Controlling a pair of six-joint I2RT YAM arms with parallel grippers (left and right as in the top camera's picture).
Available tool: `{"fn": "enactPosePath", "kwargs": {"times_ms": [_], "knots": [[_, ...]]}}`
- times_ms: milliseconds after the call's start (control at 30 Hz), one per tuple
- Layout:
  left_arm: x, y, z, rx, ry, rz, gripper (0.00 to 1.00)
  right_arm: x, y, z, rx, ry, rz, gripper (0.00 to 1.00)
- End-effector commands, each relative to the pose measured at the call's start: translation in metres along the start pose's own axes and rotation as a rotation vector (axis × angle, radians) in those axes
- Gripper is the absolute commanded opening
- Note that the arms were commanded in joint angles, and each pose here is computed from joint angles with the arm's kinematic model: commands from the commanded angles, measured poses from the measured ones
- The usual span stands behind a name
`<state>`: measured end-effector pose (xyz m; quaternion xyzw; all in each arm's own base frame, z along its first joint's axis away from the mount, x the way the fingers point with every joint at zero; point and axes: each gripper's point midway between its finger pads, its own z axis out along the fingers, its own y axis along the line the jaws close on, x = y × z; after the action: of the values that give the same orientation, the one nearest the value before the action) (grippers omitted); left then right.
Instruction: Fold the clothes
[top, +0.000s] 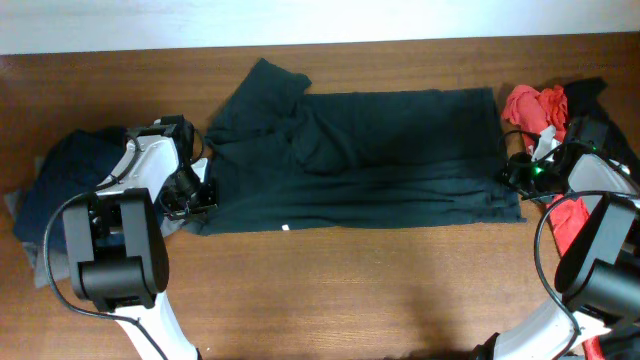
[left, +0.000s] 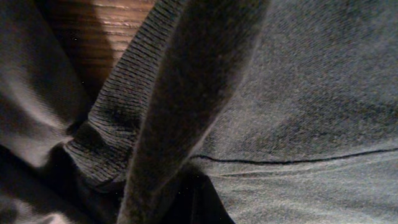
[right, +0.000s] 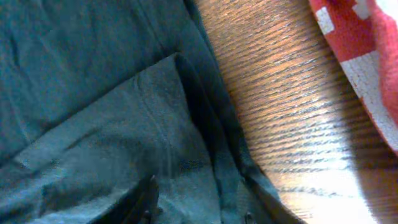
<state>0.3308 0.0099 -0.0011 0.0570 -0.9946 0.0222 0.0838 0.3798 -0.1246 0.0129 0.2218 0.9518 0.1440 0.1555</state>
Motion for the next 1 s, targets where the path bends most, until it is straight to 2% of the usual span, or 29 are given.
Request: {"fn": "enactPosePath", "kwargs": {"times_ms": [0,67,300,633,867,967], "knots": [[0.001,0.004,0.000,-0.005,-0.003,-0.012,0.01,0.002,-0.004,0.006,-0.003,0.017,0.009,0.30],[0.001,0.004,0.000,-0.005,-0.003,-0.012,0.01,0.002,-0.002,0.006,-0.015,0.017,0.009,0.22],[0.001,0.004,0.000,-0.005,-0.003,-0.012,0.00,0.004,0.003,0.005,-0.041,0.024,0.011,0.04],[0.001,0.004,0.000,-0.005,-0.003,-0.013,0.01,-0.026,0.021,-0.032,-0.062,-0.083,-0.067,0.04],[0.001,0.004,0.000,-0.005,-0.003,-0.012,0.00,-0.051,0.022,-0.040,-0.054,-0.169,-0.100,0.04],[0.001,0.004,0.000,-0.005,-0.003,-0.012,0.01,-0.054,0.010,-0.039,0.014,-0.179,-0.096,0.04]]}}
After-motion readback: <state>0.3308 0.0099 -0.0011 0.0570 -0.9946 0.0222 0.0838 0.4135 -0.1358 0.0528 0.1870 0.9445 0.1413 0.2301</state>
